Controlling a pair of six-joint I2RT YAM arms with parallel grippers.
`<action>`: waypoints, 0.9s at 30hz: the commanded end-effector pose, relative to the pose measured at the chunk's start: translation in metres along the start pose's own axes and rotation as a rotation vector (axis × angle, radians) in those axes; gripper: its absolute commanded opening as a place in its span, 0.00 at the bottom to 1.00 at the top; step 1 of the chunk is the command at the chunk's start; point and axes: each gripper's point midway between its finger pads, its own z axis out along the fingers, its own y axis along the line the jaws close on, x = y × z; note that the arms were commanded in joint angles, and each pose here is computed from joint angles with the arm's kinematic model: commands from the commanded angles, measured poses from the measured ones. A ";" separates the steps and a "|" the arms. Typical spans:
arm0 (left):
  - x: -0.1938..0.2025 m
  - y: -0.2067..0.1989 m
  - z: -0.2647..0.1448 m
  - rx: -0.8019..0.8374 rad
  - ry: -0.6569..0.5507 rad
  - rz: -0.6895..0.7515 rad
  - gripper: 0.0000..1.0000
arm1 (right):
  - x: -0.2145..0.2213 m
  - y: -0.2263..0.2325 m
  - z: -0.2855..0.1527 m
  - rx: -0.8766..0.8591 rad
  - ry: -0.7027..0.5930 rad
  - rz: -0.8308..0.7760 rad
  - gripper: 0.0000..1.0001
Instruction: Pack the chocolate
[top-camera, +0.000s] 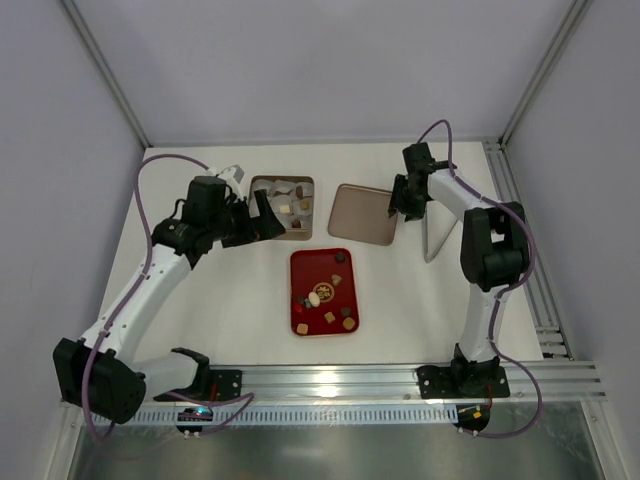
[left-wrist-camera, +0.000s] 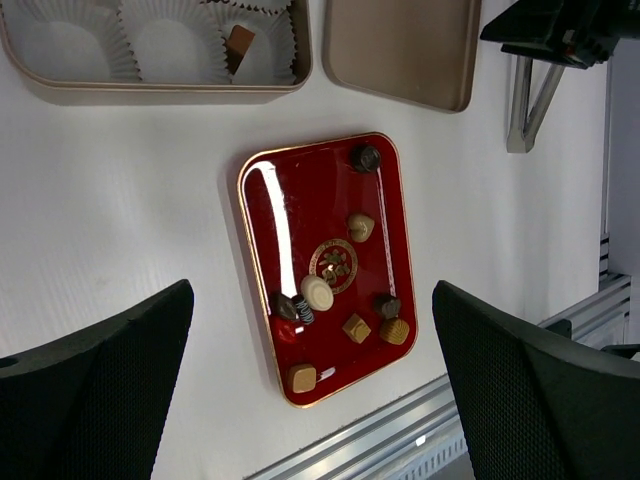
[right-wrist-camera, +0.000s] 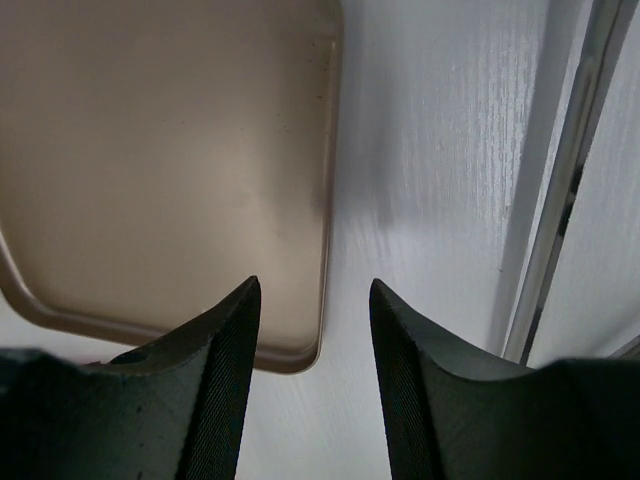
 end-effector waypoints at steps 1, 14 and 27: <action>-0.023 -0.026 0.000 0.096 -0.048 0.010 1.00 | -0.014 0.007 -0.001 -0.023 -0.036 0.011 0.49; -0.035 -0.050 0.037 0.177 -0.012 0.008 1.00 | 0.003 0.006 0.039 -0.029 0.029 0.016 0.43; -0.043 -0.076 0.073 0.186 0.020 0.014 1.00 | 0.006 0.006 0.046 -0.033 0.058 -0.012 0.29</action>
